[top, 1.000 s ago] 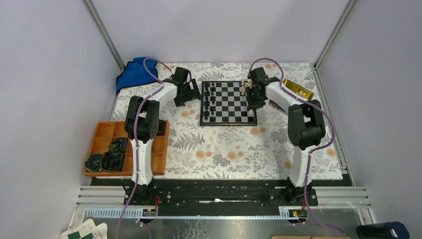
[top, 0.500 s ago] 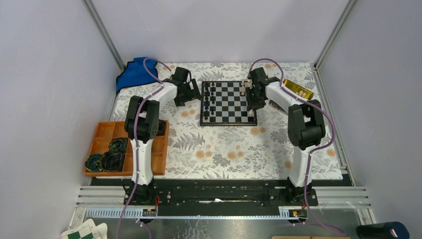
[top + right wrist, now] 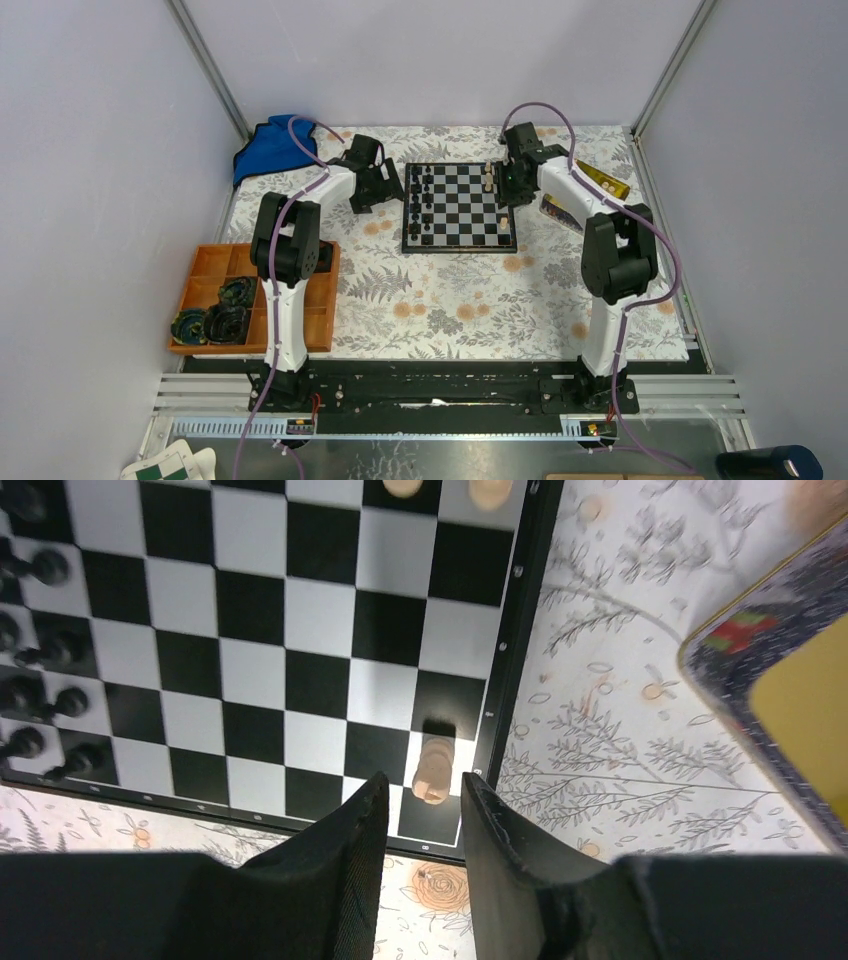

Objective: Set up the chess pieces on the board
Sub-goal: Place the chess piece on the chessboard, then pick up the chess piece from the storage box.

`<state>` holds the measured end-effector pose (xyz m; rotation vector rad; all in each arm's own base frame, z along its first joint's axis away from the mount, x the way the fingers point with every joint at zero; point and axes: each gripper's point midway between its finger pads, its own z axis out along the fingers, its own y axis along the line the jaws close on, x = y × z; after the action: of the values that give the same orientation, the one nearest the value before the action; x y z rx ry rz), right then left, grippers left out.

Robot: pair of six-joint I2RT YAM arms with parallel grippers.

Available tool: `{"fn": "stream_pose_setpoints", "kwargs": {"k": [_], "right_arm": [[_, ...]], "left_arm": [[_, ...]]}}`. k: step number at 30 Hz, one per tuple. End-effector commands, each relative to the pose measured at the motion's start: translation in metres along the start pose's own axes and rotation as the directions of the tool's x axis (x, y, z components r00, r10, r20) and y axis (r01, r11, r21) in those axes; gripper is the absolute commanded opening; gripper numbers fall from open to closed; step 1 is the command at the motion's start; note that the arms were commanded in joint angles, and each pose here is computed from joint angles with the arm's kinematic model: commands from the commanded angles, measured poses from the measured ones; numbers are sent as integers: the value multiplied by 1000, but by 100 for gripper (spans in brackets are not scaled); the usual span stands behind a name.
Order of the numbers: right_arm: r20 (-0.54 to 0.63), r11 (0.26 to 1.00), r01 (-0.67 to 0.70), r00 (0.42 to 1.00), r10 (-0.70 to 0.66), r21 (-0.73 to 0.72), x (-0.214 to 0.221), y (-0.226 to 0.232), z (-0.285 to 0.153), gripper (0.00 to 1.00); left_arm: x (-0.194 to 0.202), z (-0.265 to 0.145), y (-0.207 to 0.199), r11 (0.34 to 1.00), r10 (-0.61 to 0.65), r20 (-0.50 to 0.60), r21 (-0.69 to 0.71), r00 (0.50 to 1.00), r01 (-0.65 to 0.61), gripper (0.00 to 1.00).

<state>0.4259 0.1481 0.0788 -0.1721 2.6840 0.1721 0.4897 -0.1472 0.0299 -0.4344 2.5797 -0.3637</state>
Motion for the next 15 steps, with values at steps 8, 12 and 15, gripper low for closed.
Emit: {"fn": "stream_pose_setpoints", "kwargs": {"k": [8,12,15], "right_arm": [[320,967,-225,931,177,119,-85,-81,-80,40],[340,925,-342,901,271,168,-83,-132,-78,40],[339,897,-397,885,318,195,-78,-158,-69,40]], "left_arm": [[-5,0,-3,1000,-3,13,5,1000,3,99],[-2,2,-2,1000,-5,6,5,1000,5,99],[-2,3,-2,1000,-5,5,5,1000,5,99]]}}
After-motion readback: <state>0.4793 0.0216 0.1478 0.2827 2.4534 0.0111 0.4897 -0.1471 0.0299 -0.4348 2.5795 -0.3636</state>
